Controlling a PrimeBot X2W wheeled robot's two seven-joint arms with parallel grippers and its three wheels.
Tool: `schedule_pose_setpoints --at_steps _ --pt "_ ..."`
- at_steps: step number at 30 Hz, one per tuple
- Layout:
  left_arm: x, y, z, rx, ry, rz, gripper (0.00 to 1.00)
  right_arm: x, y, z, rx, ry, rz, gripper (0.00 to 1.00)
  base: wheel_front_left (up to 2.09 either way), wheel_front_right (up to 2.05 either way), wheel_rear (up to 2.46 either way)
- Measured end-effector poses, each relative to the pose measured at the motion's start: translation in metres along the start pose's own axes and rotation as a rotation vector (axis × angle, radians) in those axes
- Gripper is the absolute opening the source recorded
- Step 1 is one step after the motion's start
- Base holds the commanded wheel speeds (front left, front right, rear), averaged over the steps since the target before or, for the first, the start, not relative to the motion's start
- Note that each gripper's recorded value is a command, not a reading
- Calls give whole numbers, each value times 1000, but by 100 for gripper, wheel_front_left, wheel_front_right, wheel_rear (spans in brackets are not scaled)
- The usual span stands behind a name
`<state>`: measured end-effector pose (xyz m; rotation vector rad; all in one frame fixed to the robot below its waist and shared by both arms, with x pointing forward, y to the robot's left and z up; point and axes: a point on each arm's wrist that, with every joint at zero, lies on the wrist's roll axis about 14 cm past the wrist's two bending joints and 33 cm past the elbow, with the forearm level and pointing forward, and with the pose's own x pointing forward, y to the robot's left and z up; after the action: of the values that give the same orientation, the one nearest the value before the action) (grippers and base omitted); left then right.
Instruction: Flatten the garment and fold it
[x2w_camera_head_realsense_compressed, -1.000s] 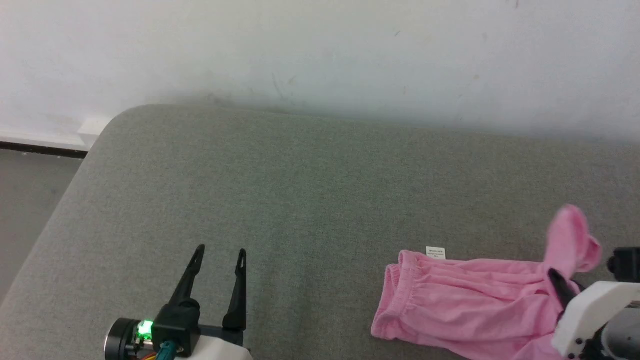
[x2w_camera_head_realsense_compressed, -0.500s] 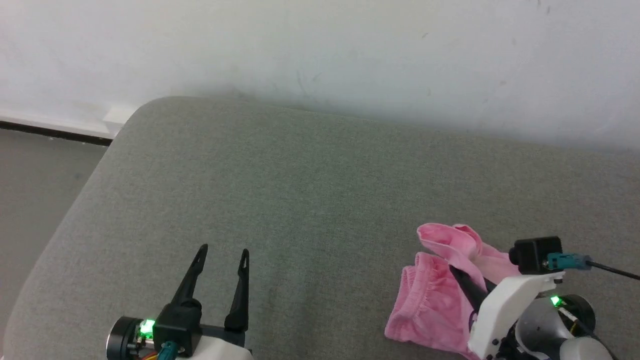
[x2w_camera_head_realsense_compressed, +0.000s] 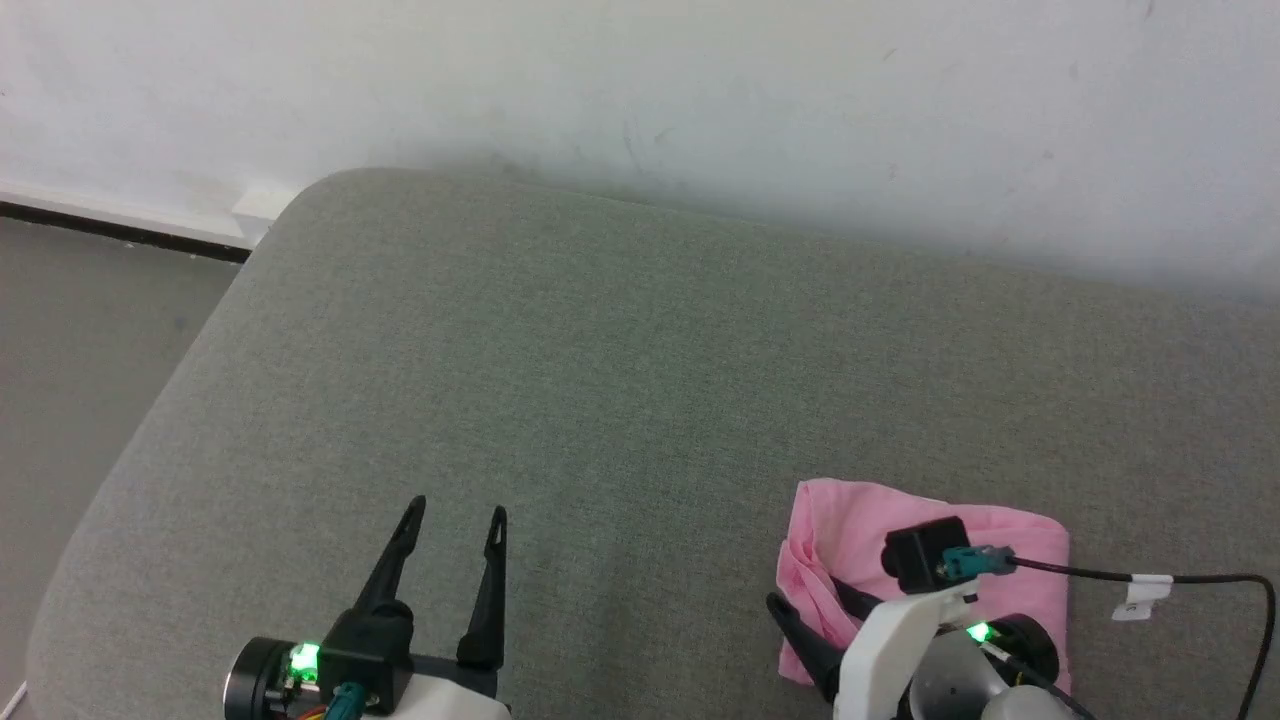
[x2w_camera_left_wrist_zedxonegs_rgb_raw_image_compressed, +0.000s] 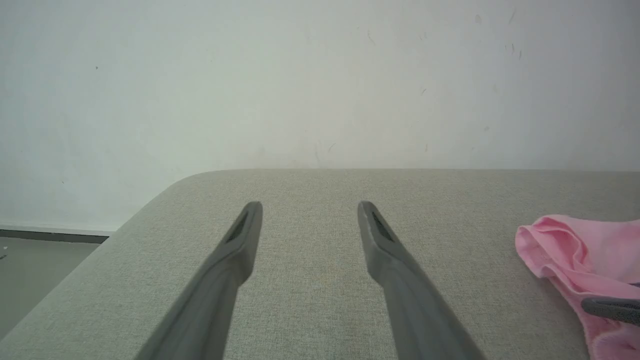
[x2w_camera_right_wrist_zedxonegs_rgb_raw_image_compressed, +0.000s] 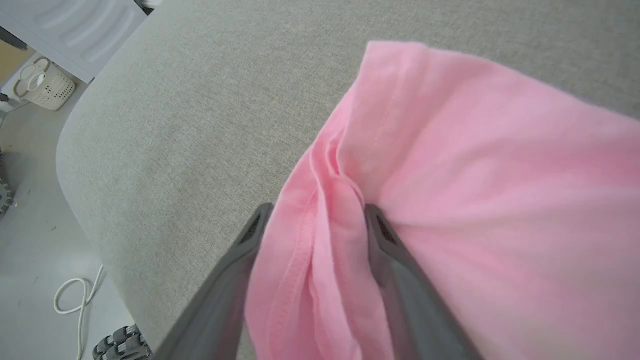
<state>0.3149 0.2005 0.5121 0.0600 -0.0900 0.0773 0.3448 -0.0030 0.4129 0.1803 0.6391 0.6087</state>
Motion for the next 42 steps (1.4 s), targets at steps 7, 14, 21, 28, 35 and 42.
schedule_pose_setpoints --at_steps 7,14,21,28,35,42 --pt "1 -2 2 0 -8 -8 100 3 41 13 -87 -59 110 100 0 0 0" --pt "6 -9 7 -5 -30 -39 100 -20 30 82 -252 -290 91 100 0 0 0" --pt "15 -20 16 -30 -58 -71 100 -81 -64 161 -536 -527 -221 100 0 0 0" --pt "22 -29 22 -54 -79 -101 100 -143 -120 179 -569 -674 -448 100 0 0 0" --pt "25 -37 23 -67 -81 -127 100 -170 -131 144 -458 -747 -547 100 0 0 0" --pt "24 -41 24 -78 -82 -141 100 -169 -118 117 -350 -767 -552 100 0 0 0"
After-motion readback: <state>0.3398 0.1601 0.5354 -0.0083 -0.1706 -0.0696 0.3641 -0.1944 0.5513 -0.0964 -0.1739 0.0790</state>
